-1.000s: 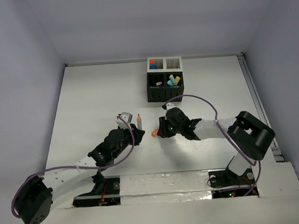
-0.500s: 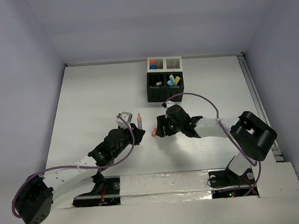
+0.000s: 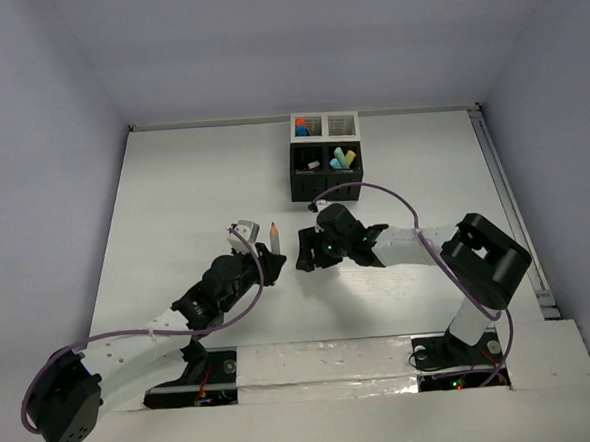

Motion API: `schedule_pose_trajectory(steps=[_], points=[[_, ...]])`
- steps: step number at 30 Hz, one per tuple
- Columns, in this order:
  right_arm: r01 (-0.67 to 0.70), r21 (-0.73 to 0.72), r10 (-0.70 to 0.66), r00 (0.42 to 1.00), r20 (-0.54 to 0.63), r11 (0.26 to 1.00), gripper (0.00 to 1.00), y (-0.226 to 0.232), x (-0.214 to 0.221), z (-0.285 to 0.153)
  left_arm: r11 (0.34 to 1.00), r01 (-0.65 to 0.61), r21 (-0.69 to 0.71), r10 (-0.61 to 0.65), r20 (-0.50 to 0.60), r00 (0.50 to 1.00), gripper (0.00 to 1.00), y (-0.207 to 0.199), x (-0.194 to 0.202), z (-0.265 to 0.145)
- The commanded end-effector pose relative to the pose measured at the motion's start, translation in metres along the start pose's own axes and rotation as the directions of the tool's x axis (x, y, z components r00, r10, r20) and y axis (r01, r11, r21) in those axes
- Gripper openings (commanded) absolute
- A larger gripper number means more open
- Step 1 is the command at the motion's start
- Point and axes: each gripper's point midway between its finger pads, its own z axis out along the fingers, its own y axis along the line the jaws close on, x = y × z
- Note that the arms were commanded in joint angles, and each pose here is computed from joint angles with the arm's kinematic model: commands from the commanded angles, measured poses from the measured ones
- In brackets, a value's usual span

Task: Sort the stationery into containers
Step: Close the pen cap on the pen.

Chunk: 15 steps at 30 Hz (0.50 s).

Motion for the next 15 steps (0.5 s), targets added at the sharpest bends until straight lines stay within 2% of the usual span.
schedule_pose_trajectory(steps=[1,3,9,10,15], points=[[-0.005,-0.031,0.006,1.0,0.013,0.999,0.65,0.015,-0.013,0.008,1.0,-0.001,0.01,0.001,0.046,0.999,0.0,-0.001,-0.009,-0.003],[-0.004,-0.012,0.004,1.0,0.004,1.0,0.65,0.01,-0.012,0.014,1.0,0.0,0.008,-0.001,0.054,0.999,0.0,0.0,-0.011,-0.004],[0.046,0.081,-0.043,0.998,-0.048,0.996,0.56,0.0,-0.006,0.024,1.0,0.008,0.002,-0.008,0.075,0.997,0.0,0.001,-0.015,-0.008],[0.063,0.096,-0.058,0.997,-0.057,0.993,0.52,0.0,-0.003,0.025,1.0,0.007,0.003,-0.007,0.077,0.997,0.0,0.001,-0.016,-0.009],[0.147,0.216,-0.13,0.987,-0.091,0.965,0.52,-0.014,0.002,0.025,1.0,0.009,-0.001,-0.009,0.083,0.997,0.0,0.001,-0.017,-0.01]])
